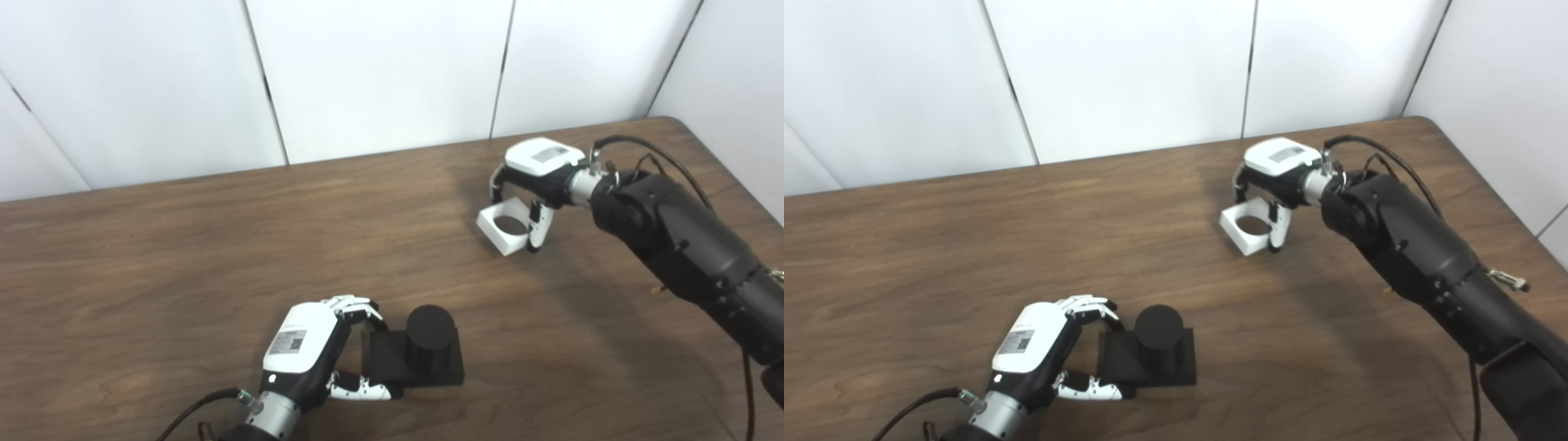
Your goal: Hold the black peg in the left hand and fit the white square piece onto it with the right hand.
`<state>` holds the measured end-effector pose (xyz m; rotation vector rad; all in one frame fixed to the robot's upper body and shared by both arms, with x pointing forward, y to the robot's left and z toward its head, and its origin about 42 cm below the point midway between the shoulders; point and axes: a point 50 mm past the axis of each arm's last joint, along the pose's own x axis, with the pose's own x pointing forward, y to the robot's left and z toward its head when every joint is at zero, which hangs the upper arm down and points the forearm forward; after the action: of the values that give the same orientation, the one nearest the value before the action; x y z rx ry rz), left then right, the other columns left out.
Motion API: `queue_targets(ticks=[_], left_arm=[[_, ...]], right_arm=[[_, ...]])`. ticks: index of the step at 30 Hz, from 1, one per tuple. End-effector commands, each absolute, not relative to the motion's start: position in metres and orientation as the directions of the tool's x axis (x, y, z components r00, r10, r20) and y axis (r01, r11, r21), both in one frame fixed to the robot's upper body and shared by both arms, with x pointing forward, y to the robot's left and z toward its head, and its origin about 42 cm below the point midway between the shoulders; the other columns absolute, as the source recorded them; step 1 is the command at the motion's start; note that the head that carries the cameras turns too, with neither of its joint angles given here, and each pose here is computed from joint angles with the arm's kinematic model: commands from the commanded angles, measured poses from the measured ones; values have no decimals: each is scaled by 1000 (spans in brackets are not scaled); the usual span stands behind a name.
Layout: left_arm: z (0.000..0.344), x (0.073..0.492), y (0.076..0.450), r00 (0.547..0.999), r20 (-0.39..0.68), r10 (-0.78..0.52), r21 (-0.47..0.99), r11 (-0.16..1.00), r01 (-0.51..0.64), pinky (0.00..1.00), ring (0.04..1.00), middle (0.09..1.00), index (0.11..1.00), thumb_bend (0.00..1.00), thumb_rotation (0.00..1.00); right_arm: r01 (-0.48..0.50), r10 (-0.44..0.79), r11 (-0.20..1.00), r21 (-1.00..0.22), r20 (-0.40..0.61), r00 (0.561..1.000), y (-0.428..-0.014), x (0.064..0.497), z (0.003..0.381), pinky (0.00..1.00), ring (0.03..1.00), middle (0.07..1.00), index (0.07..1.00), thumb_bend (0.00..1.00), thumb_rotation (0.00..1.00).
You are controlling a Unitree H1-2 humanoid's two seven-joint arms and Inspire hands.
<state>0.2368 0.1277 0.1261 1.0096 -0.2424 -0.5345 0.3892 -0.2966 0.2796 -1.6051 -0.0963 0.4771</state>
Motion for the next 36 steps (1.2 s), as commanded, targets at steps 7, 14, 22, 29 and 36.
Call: queue_targets(ticks=[7, 14, 22, 29, 36], left_arm=[[94, 226, 120, 801, -234, -551, 812, 343, 473, 767, 821, 775, 490, 510, 47], [94, 228, 117, 802, -230, -551, 815, 341, 468, 775, 822, 774, 490, 510, 48], [96, 229, 115, 802, -238, -548, 814, 338, 473, 767, 830, 780, 491, 509, 50], [98, 229, 114, 805, -225, -549, 820, 340, 461, 772, 823, 772, 490, 510, 49], [100, 229, 113, 805, -222, -550, 819, 342, 460, 780, 825, 768, 490, 510, 49]], right_arm=[[-168, 474, -156, -973, -224, 852, -245, 343, 361, 876, 793, 744, 488, 514, 134], [-161, 547, -164, -973, -226, 806, -220, 310, 379, 883, 818, 756, 487, 518, 132], [-145, 607, -194, -970, -235, 759, -201, 284, 389, 899, 858, 778, 485, 518, 135], [-169, 625, -231, -958, -279, 730, -195, 277, 385, 891, 858, 772, 484, 520, 131], [-199, 623, -239, -950, -307, 719, -201, 276, 376, 866, 843, 760, 484, 520, 130]])
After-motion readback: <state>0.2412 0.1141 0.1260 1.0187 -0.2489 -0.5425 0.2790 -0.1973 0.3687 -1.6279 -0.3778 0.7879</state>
